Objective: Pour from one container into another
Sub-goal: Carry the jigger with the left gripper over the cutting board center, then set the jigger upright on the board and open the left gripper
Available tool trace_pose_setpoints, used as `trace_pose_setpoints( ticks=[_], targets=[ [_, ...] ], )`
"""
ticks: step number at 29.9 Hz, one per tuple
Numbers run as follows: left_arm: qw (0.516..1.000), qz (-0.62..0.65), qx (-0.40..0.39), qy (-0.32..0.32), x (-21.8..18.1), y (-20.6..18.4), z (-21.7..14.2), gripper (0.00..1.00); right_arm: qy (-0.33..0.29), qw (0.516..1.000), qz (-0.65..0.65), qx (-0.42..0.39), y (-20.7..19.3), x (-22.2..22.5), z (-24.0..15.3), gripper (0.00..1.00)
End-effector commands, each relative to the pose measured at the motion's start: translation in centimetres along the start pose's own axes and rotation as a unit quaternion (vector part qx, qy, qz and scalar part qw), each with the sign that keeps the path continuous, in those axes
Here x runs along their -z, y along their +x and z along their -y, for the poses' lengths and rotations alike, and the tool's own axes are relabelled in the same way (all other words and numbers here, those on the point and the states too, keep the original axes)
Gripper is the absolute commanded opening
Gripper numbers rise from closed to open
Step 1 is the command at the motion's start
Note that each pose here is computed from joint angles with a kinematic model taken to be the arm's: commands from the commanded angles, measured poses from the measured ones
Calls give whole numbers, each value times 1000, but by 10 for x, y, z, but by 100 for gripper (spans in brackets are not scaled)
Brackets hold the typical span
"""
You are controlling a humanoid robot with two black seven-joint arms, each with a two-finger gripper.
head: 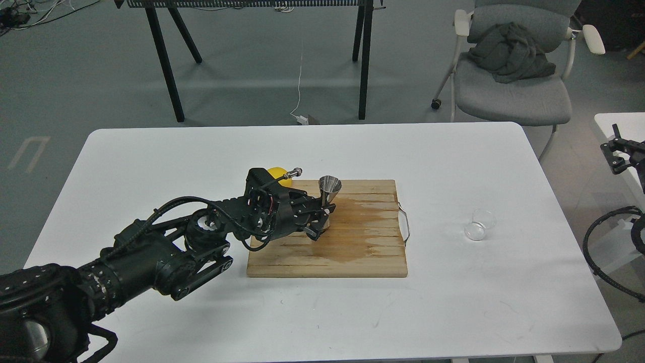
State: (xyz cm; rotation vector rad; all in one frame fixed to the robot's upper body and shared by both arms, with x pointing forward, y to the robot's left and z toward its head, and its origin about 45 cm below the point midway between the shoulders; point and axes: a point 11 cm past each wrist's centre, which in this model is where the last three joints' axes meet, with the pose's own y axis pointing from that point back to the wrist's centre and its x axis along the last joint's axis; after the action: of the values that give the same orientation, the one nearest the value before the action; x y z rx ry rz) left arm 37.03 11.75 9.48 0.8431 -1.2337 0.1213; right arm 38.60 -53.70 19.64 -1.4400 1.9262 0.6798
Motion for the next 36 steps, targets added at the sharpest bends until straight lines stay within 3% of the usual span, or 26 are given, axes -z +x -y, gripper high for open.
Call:
trace_pose_setpoints(
  ticks=[1,10,29,36],
  targets=[
    [1000,-1,2,1,0,-2,0,13,-1,1000,1,0,0,-1,0,100],
    [1000,-3,-2,-6,-7,0,4,21,-1,1000,1,0,0,-1,0,100],
    [1000,-7,-6,-15,-17,1,10,27,-1,1000,0,0,0,-1,0,100],
    [1000,-8,-5,-15,-17,0,10,41,-2,1000,0,0,0,-2,0,100]
  ],
)
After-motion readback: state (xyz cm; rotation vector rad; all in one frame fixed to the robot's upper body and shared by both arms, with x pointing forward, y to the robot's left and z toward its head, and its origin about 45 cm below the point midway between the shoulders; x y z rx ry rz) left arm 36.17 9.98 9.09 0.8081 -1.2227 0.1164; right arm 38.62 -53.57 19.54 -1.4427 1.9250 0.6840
